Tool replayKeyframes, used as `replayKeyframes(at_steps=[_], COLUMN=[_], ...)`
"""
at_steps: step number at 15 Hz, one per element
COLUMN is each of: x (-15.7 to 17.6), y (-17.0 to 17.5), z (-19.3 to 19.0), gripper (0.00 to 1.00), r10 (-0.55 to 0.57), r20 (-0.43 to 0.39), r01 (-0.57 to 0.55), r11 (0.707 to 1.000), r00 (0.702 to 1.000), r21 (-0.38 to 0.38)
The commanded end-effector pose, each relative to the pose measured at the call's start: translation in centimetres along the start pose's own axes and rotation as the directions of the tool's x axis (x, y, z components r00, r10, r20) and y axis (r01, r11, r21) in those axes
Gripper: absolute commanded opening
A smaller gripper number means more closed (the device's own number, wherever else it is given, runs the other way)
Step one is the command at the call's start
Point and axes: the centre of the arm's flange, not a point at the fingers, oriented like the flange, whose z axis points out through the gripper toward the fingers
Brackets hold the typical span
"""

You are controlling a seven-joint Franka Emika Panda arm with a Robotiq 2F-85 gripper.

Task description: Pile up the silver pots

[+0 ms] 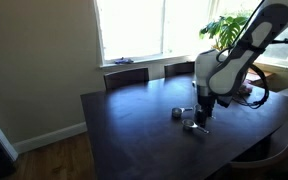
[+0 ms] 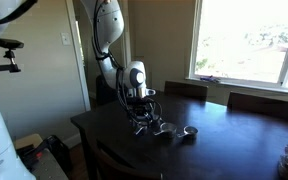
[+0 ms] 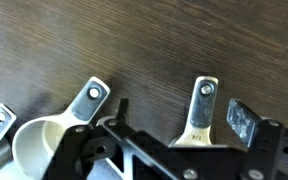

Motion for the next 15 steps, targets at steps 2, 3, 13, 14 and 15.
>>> replayKeyframes(at_steps=[2,3,13,14,15], x=[1.1,1.4,2.7,2.8,2.7], y=[-1.4,-1.6,-1.0,-1.1,-1.1], z=[1.8,2.2,5.0,4.9,4.6], gripper=[1.0,1.0,0.47,0.41,0.34], r10=[-0.009,-0.01,-0.001,-0.007,-0.017], r20=[-0.032,-0.035,-0.106,-0.107,-0.107], r01=[0.01,0.012,0.011,0.017,0.026], r11=[0.999,0.999,0.996,0.996,0.996], r00=[0.999,0.999,0.994,0.994,0.994], r21=[0.046,0.048,0.086,0.089,0.088])
